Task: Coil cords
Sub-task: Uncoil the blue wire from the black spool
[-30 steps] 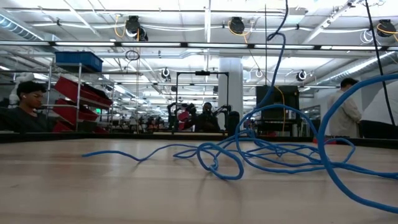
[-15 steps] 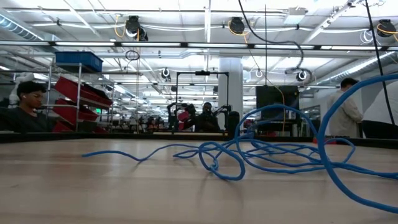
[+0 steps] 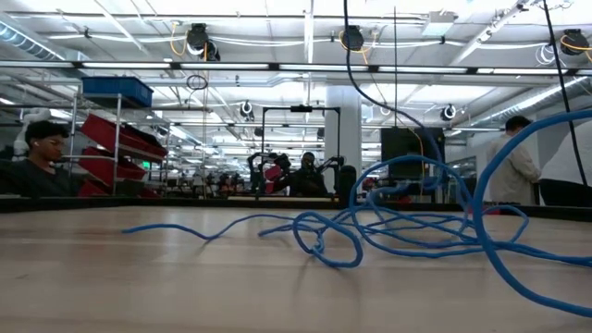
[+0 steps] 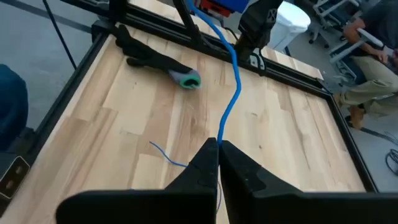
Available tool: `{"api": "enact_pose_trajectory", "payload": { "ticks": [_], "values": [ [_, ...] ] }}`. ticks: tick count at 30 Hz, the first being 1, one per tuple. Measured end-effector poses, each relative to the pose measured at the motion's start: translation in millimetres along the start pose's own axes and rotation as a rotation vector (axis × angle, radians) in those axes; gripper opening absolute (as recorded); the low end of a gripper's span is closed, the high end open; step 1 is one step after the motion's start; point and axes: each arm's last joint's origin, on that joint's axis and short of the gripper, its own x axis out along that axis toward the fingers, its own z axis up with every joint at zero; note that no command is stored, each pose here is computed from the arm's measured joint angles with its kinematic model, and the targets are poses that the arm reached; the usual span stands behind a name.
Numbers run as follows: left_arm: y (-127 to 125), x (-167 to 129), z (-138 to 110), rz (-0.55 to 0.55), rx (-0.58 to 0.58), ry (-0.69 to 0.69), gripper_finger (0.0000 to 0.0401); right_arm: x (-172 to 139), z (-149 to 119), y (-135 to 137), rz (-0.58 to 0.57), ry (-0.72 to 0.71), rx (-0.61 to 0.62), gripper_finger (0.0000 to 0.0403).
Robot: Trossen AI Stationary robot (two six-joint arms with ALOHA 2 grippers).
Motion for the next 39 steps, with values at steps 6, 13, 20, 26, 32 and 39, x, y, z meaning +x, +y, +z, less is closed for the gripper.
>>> {"api": "enact_pose_trajectory", "payload": {
  "ticks": [6, 13, 20, 26, 32, 39],
  "values": [
    [0, 0, 0, 0.003, 0.045, 0.006, 0.0002, -1, 0, 0, 0.012, 0.003, 0.004, 0.0028],
    [0, 0, 0, 0.008, 0.036, 0.008, 0.0002, -5, -1, 6, 0.121, 0.014, 0.025, 0.0074],
    [5, 1, 0, 0.047, -0.049, 0.034, 0.0002, -6, 3, 8, 0.117, -0.023, 0.022, 0.0117],
    [10, 8, -2, 0.086, -0.136, 0.071, 0.0002, 0, 13, 9, -0.056, -0.130, 0.034, 0.0135],
    [13, 16, -7, 0.107, -0.206, 0.094, 0.0002, 7, 15, 16, -0.186, -0.166, -0.028, 0.0129],
    [17, 28, -16, 0.167, -0.291, 0.180, 0.0002, 12, 15, 24, -0.340, -0.179, -0.071, 0.0128]
  ]
}}
